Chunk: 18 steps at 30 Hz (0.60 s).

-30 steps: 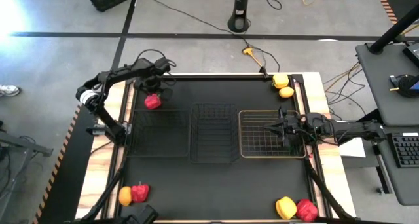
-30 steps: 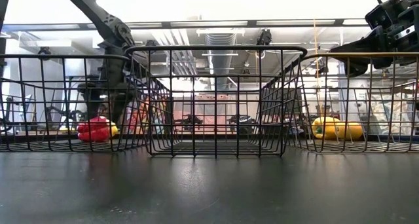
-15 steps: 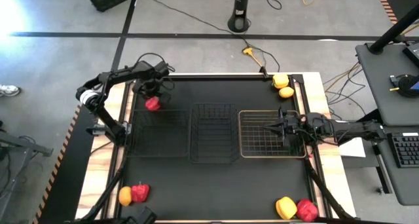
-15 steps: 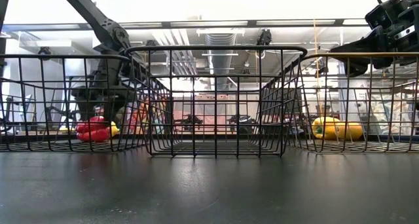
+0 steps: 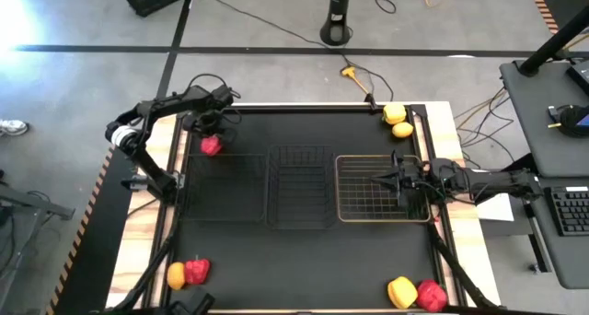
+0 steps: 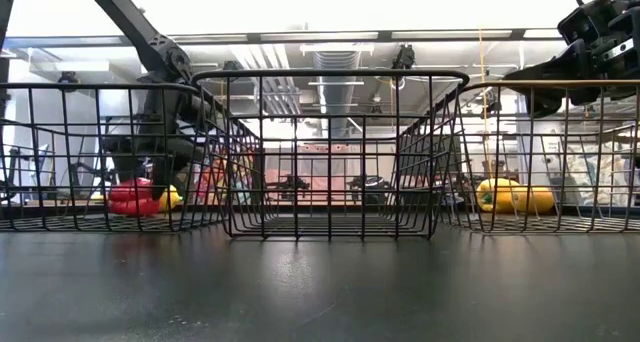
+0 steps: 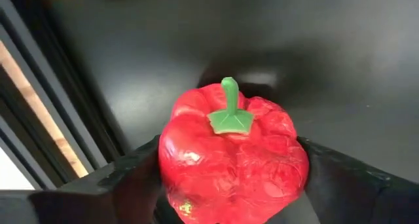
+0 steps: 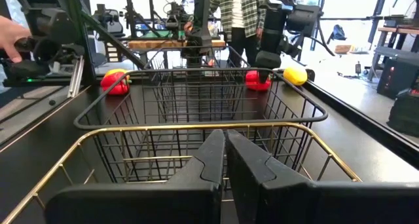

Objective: Sort produce into baskets
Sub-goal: Put the top red bell pepper into the left black wire basket

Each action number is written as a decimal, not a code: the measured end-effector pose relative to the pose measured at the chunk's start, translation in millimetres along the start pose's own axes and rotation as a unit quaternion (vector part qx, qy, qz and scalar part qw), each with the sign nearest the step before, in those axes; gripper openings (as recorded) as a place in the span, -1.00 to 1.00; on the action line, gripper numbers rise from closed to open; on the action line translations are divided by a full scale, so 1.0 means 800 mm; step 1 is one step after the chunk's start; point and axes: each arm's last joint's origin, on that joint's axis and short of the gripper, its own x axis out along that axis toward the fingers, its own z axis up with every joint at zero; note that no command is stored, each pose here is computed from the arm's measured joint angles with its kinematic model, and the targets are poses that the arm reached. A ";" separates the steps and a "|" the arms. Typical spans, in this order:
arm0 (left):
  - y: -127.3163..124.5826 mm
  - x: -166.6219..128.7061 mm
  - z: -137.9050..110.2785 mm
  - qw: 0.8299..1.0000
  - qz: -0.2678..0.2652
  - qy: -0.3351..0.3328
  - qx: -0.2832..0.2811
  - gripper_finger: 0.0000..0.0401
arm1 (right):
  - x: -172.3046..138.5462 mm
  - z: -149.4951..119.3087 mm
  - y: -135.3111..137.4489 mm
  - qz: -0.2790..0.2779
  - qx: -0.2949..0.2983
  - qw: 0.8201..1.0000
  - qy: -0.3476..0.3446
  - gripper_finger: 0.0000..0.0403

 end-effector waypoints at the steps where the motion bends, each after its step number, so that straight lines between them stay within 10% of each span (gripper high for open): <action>1: 0.001 0.001 -0.001 1.000 0.001 0.002 -0.002 0.49 | 0.000 0.000 0.000 0.000 0.000 1.000 0.000 -0.95; 18: -0.003 -0.087 0.019 0.997 -0.013 -0.073 -0.039 0.37 | 0.000 0.000 0.000 0.000 0.000 1.000 0.000 -0.95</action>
